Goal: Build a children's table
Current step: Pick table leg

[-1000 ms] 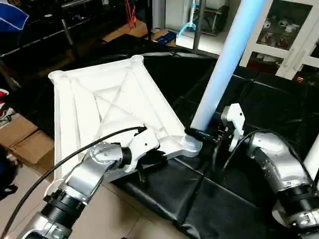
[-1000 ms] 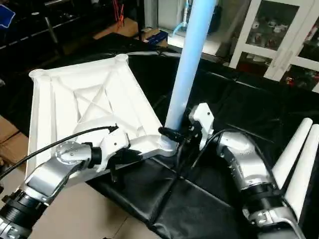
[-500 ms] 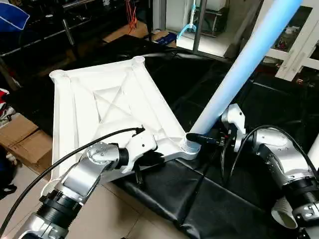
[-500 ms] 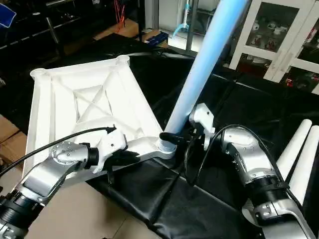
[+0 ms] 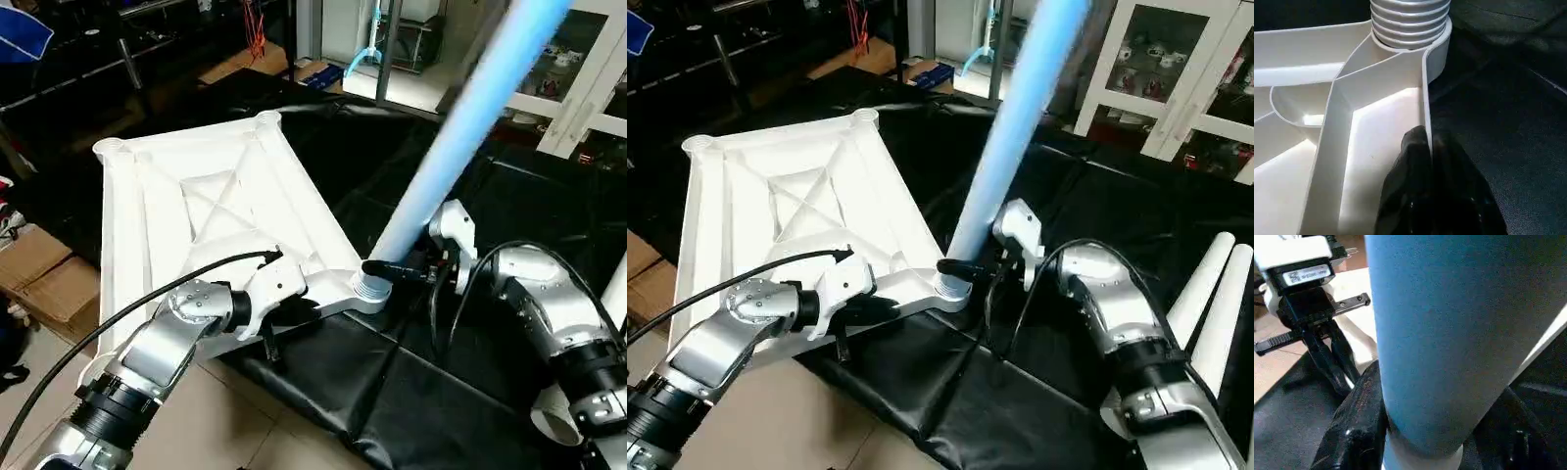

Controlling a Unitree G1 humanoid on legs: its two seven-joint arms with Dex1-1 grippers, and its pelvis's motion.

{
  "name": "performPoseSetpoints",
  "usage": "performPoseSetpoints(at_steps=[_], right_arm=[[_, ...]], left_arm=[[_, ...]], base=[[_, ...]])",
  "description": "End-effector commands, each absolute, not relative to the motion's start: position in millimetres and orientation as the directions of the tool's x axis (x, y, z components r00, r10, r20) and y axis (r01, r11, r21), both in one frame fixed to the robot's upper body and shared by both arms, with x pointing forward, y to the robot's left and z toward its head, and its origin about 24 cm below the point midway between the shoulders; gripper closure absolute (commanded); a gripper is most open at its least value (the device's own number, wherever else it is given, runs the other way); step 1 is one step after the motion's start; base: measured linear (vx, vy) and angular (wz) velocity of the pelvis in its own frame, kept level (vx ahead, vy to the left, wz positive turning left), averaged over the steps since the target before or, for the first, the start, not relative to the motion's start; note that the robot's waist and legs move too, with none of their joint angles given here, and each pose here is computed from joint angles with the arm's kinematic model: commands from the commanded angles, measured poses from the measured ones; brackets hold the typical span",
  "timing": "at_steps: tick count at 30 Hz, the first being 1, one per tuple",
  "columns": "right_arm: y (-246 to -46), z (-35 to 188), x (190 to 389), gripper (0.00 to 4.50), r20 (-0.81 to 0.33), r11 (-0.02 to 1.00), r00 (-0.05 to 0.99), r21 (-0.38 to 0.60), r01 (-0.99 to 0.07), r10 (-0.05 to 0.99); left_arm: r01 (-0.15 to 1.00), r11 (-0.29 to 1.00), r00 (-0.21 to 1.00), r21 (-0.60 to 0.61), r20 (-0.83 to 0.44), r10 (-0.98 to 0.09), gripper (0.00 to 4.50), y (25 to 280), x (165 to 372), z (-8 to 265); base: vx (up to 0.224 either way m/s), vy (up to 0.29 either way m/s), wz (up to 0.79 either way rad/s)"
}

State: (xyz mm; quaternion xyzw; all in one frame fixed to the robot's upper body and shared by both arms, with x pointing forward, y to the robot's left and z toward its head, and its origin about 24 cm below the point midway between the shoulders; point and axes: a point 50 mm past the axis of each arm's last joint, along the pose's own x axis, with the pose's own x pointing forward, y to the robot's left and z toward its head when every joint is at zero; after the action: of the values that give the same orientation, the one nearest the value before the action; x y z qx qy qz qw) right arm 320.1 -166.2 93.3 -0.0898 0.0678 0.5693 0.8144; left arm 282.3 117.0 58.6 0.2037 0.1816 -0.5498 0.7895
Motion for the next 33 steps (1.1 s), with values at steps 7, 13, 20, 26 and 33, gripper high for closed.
performPoseSetpoints(at_steps=[7,13,20,26,33], right_arm=[[-185.5,93.3,327.1,2.66,-0.318,0.381,0.358,0.009,-0.925,0.878],[-183.0,111.4,330.2,2.66,-0.275,0.362,0.345,0.014,-0.932,0.897],[-180.9,135.5,328.8,2.66,-0.134,0.36,0.352,0.043,-0.932,0.927],[-185.9,141.4,319.9,2.66,-0.116,0.369,0.364,0.028,-0.929,0.924],[-187.2,125.2,302.8,2.66,-0.219,0.333,0.314,0.058,-0.941,0.924]], left_arm=[[0.971,0.175,0.23,0.163,-0.441,-0.868,4.5,97.0,270.4,78.4],[0.971,0.171,0.229,0.169,-0.443,-0.867,4.5,96.1,268.6,78.9],[0.966,0.159,0.238,0.203,-0.46,-0.856,4.5,94.1,268.3,77.1],[0.963,0.16,0.245,0.217,-0.456,-0.856,4.5,93.2,272.8,79.7],[0.965,0.137,0.229,0.224,-0.464,-0.856,4.5,92.4,274.0,79.9]], base=[[0.0,0.0,0.0],[0.0,0.0,0.0],[0.0,0.0,0.0],[0.0,0.0,0.0],[0.0,0.0,0.0]])
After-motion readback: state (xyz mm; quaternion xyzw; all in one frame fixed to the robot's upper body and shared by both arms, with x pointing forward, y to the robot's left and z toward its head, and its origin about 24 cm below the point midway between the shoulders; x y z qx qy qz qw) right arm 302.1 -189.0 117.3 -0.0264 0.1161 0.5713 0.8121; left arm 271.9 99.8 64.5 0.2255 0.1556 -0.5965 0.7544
